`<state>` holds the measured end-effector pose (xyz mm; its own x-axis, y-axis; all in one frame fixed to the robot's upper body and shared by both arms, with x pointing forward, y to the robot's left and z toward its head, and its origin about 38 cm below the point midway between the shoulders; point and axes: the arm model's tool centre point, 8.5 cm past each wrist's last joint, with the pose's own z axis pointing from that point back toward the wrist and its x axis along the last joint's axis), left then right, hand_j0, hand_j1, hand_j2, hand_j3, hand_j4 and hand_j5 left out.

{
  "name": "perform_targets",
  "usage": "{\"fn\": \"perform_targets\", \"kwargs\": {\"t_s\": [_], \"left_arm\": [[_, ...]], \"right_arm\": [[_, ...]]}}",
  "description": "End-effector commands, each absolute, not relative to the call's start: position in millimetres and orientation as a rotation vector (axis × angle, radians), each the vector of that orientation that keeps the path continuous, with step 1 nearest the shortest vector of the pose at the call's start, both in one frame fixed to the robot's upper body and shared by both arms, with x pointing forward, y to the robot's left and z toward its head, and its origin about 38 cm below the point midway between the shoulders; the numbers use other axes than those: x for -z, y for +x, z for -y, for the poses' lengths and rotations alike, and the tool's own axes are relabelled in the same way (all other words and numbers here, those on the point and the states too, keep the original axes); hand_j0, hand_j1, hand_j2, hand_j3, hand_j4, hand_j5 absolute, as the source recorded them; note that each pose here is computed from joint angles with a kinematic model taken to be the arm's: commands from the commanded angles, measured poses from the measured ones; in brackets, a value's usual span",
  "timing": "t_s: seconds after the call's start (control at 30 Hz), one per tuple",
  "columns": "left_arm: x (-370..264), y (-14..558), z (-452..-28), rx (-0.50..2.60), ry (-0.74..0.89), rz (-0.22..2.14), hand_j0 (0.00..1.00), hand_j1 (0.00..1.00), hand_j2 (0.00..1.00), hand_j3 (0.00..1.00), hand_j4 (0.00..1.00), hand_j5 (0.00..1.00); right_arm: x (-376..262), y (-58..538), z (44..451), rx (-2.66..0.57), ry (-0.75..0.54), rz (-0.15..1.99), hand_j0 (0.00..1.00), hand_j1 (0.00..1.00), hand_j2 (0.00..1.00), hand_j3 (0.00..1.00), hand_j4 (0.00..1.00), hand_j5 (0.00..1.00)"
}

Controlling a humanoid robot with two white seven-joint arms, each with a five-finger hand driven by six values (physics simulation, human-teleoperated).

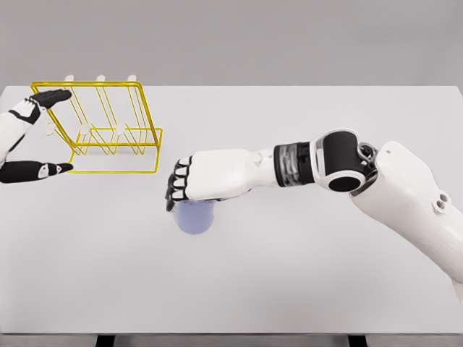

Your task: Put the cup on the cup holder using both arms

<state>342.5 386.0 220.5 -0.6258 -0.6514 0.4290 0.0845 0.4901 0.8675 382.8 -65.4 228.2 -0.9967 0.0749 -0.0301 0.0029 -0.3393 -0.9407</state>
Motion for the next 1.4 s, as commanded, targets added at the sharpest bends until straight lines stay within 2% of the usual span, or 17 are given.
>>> {"fn": "perform_targets", "kwargs": {"t_s": [0.0,0.2,0.33,0.4,0.47,0.5,0.53,0.6,0.7,0.9,0.93,1.0,1.07,1.13,1.3,1.37], "left_arm": [[-224.4,342.1,-387.9,1.207,0.493,1.952,1.00,1.00,1.00,1.00,1.00,1.00],[-230.8,342.4,-393.0,1.244,0.510,1.934,1.00,1.00,1.00,1.00,1.00,1.00],[-251.4,343.7,-393.5,1.321,0.561,1.938,1.00,1.00,1.00,1.00,1.00,1.00],[-255.3,345.3,-394.6,1.335,0.579,1.935,1.00,1.00,1.00,1.00,1.00,1.00],[-255.6,345.3,-394.8,1.336,0.579,1.934,1.00,1.00,1.00,1.00,1.00,1.00],[-257.6,344.8,-393.6,1.357,0.589,1.930,1.00,1.00,1.00,1.00,1.00,1.00],[-259.2,344.7,-392.4,1.379,0.602,1.924,1.00,1.00,1.00,1.00,1.00,1.00],[-262.5,344.5,-391.4,1.394,0.616,1.924,1.00,1.00,1.00,1.00,1.00,1.00],[-268.5,345.2,-393.5,1.442,0.646,1.901,1.00,1.00,1.00,1.00,1.00,1.00],[-300.1,352.6,-390.7,1.660,0.662,1.820,1.00,1.00,1.00,1.00,1.00,1.00],[-299.8,355.0,-385.5,1.687,0.644,1.814,1.00,1.00,1.00,1.00,1.00,1.00],[-298.0,361.2,-371.1,1.743,0.600,1.812,1.00,1.00,1.00,1.00,1.00,1.00],[-299.2,365.4,-350.7,1.837,0.538,1.798,1.00,1.00,1.00,1.00,1.00,1.00],[-286.8,367.3,-322.0,1.980,0.365,1.714,1.00,1.00,1.00,1.00,1.00,1.00],[-276.3,364.4,-311.0,2.173,0.244,1.506,1.00,1.00,1.00,1.00,1.00,1.00],[-284.7,366.3,-311.0,2.181,0.259,1.513,1.00,1.00,1.00,1.00,1.00,1.00]], "right_arm": [[-233.3,378.9,63.4,-2.538,-0.115,1.802,0.99,0.99,0.99,0.99,0.99,0.99],[-247.6,376.5,65.3,-2.532,-0.154,1.847,1.00,1.00,1.00,1.00,1.00,1.00],[-297.9,386.3,89.9,-2.398,-0.333,1.989,1.00,1.00,1.00,1.00,1.00,1.00],[-322.2,400.2,121.6,-2.264,-0.457,2.029,1.00,1.00,1.00,1.00,1.00,1.00],[-354.1,411.3,183.4,-2.060,-0.596,2.067,1.00,1.00,1.00,1.00,1.00,1.00],[-364.4,410.2,232.2,-1.915,-0.628,2.080,1.00,1.00,1.00,1.00,1.00,1.00],[-359.1,408.6,247.5,-1.874,-0.638,2.064,1.00,1.00,1.00,1.00,1.00,1.00],[-342.4,404.3,265.4,-1.868,-0.636,1.995,1.00,1.00,1.00,1.00,1.00,1.00],[-337.7,402.3,265.6,-1.876,-0.625,1.984,1.00,1.00,1.00,1.00,1.00,1.00],[-288.6,393.9,245.7,-1.814,-0.453,1.992,1.00,1.00,1.00,1.00,1.00,1.00],[-271.7,389.5,246.8,-1.806,-0.415,1.962,1.00,1.00,1.00,1.00,1.00,1.00],[-268.3,387.8,252.9,-1.793,-0.419,1.949,1.00,1.00,1.00,1.00,1.00,1.00],[-238.8,377.7,254.4,-1.770,-0.349,1.900,1.00,1.00,1.00,1.00,1.00,1.00],[-243.5,379.3,255.9,-1.756,-0.365,1.914,1.00,1.00,1.00,1.00,1.00,1.00],[-242.7,379.7,256.1,-1.753,-0.364,1.913,1.00,1.00,1.00,1.00,1.00,1.00],[-242.1,379.4,253.5,-1.751,-0.357,1.919,1.00,1.00,1.00,1.00,1.00,1.00]]}}
